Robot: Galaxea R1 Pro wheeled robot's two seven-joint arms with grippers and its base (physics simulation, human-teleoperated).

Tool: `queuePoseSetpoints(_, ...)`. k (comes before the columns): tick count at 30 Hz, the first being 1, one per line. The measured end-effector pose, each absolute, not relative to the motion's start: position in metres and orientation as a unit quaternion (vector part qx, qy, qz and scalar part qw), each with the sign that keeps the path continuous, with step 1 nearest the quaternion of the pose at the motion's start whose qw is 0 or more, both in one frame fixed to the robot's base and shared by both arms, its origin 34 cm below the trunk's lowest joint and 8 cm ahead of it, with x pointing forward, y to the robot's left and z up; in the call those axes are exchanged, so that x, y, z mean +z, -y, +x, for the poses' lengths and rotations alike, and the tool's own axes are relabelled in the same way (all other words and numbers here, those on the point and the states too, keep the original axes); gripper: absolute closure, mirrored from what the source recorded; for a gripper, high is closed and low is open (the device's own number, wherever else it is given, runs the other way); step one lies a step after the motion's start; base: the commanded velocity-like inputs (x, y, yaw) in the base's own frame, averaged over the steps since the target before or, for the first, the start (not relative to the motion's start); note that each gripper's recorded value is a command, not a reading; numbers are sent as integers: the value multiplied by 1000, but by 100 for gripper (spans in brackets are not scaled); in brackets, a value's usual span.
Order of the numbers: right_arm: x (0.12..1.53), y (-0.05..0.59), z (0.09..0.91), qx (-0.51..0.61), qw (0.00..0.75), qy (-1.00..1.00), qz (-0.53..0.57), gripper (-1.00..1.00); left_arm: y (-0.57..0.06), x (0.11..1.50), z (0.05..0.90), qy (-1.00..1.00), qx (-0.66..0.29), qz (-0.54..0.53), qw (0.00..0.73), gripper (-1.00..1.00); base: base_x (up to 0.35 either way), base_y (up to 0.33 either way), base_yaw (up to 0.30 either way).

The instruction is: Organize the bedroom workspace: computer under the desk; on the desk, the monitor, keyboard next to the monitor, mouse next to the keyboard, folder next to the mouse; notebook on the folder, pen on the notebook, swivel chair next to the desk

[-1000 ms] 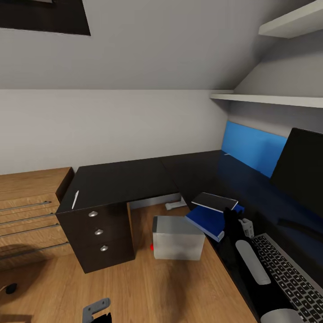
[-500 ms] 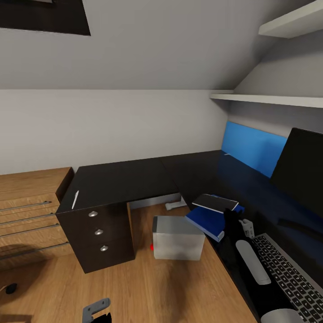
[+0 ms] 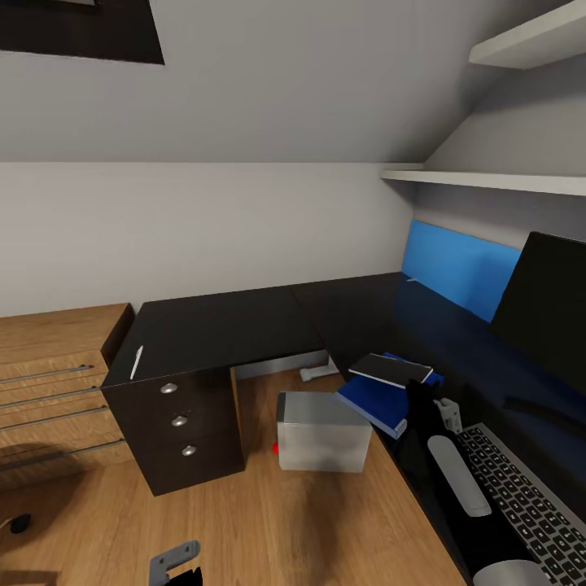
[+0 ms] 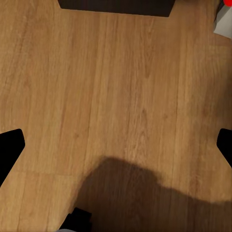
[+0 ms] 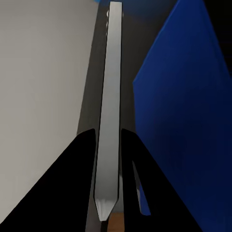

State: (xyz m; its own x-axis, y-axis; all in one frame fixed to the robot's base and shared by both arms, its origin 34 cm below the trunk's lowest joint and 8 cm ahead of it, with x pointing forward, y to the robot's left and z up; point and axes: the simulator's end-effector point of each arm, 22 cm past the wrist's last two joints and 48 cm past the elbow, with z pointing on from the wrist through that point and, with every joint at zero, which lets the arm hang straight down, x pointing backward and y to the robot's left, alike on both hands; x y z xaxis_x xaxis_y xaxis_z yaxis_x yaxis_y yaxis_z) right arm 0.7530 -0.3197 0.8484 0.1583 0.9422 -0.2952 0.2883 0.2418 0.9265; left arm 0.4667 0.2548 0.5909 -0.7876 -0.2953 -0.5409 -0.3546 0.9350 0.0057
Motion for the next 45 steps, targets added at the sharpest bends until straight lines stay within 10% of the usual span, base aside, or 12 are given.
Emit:
queuePoseSetpoints(7,848,320,753,302,540,-574,536,100,-255,591,467,-944,53,-172,277,-100,0,0,0)
queuePoseSetpoints(8,849,320,753,302,540,-574,536,-100,-255,591,466,-944,53,-173,276,-100,0,0,0)
queuePoseSetpoints(45,853,319,754,307,545,-571,532,-100,-254,590,466,-944,52,-174,275,-100,-4,-16,0)
